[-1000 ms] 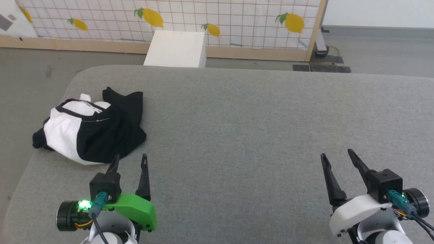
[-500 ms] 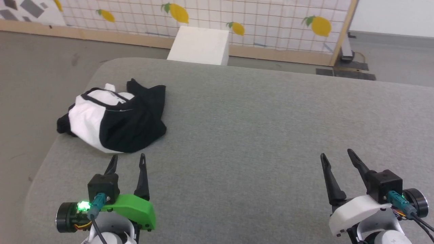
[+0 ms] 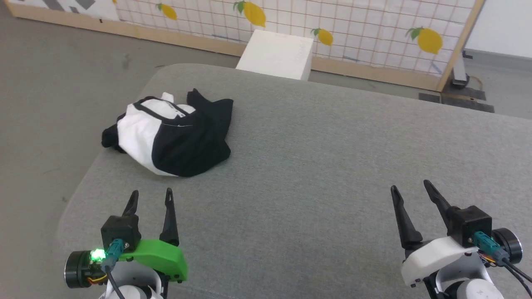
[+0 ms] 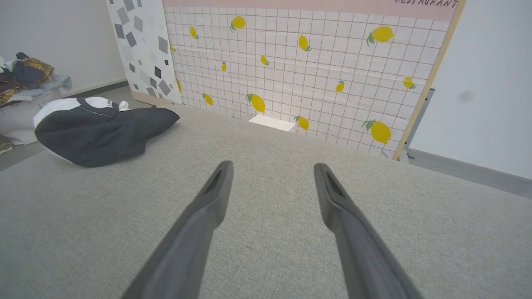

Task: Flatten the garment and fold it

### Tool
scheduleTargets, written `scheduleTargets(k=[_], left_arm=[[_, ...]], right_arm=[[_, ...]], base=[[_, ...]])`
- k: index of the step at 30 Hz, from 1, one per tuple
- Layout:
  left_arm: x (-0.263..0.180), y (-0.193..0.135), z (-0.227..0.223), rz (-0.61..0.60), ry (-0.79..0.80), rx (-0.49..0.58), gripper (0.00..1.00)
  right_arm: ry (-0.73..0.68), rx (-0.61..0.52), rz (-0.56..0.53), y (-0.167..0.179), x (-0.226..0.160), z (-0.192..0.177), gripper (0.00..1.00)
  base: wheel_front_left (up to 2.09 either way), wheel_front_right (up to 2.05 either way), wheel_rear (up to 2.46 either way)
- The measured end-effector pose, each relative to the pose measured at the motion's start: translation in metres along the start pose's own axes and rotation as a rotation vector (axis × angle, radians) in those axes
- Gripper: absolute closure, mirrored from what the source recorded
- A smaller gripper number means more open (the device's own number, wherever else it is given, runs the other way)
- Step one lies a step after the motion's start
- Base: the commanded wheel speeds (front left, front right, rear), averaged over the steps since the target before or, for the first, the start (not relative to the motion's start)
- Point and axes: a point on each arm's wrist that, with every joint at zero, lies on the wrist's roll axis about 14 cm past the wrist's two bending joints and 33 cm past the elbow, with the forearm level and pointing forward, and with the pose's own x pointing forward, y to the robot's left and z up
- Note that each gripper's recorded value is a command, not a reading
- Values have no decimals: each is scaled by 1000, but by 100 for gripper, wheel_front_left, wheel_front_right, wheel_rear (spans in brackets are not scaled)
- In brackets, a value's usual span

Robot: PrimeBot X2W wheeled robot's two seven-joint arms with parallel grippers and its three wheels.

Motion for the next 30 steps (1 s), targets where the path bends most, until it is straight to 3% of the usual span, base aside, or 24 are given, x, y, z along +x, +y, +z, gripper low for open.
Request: scheduleTargets(k=[30], left_arm=[[-32, 59, -1, 193, -25, -21, 0]], right_arm=[[-45, 10, 162, 53, 34, 9, 0]], base=[[0, 0, 0]])
